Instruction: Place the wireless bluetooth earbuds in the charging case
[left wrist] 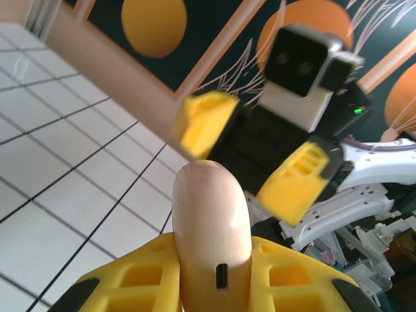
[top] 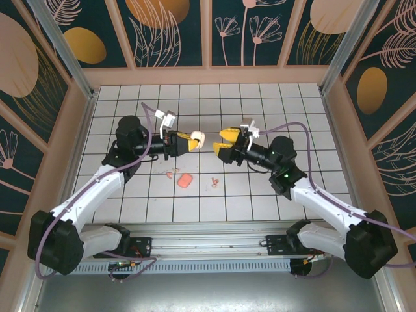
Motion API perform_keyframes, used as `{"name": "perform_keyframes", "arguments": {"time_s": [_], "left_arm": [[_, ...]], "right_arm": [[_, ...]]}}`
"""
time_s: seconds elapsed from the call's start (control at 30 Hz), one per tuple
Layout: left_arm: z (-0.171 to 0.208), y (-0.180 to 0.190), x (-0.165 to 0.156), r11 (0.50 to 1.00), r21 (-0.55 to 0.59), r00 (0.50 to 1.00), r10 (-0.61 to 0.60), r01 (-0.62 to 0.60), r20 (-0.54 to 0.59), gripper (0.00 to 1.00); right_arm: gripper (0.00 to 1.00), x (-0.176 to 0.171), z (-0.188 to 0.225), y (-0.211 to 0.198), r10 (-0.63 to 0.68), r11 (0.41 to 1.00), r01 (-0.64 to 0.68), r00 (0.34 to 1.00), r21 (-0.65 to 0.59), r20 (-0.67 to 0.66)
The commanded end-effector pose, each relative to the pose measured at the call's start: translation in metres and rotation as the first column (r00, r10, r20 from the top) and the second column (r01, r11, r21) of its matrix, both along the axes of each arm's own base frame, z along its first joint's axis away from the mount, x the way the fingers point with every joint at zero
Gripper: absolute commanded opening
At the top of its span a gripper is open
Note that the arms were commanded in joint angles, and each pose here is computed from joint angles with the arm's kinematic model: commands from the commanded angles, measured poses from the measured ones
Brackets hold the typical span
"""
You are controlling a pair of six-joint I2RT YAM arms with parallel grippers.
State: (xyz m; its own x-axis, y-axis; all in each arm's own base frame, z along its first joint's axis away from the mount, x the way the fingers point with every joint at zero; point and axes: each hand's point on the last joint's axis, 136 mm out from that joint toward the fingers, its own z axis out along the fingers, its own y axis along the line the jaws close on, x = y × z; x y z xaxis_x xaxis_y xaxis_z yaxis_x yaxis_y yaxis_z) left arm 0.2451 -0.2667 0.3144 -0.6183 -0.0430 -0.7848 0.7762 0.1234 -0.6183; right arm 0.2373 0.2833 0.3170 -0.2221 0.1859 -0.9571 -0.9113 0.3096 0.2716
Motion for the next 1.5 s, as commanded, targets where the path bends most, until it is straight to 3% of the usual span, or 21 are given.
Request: {"name": "perform_keyframes", "arguments": {"time_s": [0.0, 0.2, 0.73, 1.33, 1.47], "left_arm": [[0.024, 0.001, -0.009, 0.997, -0.077, 0.998, -0.009, 0.015, 0.068, 0.17], [0.035, -0.002, -0.017, 0.994, -0.108, 0.996, -0.022, 0.031, 0.086, 0.17], [0.052, -0.018, -0.050, 0.982, -0.116, 0.978, -0.130, 0.149, 0.161, 0.20], [0.061, -0.022, -0.054, 0.983, -0.101, 0.969, -0.132, 0.156, 0.207, 0.20], [0.066, -0.023, -0.051, 0.984, -0.089, 0.968, -0.130, 0.152, 0.215, 0.20]], "right_arm": [[0.57, -0.025, 0.034, 0.008, 0.190, 0.977, -0.187, 0.982, 0.101, -0.017], [0.54, -0.039, 0.054, 0.014, 0.311, 0.941, -0.306, 0.950, 0.141, -0.013], [0.51, -0.045, 0.076, 0.021, 0.409, 0.905, -0.401, 0.912, 0.140, -0.029], [0.37, -0.054, 0.066, 0.030, 0.501, 0.863, -0.492, 0.862, 0.114, -0.073], [0.27, -0.057, 0.063, 0.034, 0.522, 0.851, -0.514, 0.851, 0.106, -0.065]]}}
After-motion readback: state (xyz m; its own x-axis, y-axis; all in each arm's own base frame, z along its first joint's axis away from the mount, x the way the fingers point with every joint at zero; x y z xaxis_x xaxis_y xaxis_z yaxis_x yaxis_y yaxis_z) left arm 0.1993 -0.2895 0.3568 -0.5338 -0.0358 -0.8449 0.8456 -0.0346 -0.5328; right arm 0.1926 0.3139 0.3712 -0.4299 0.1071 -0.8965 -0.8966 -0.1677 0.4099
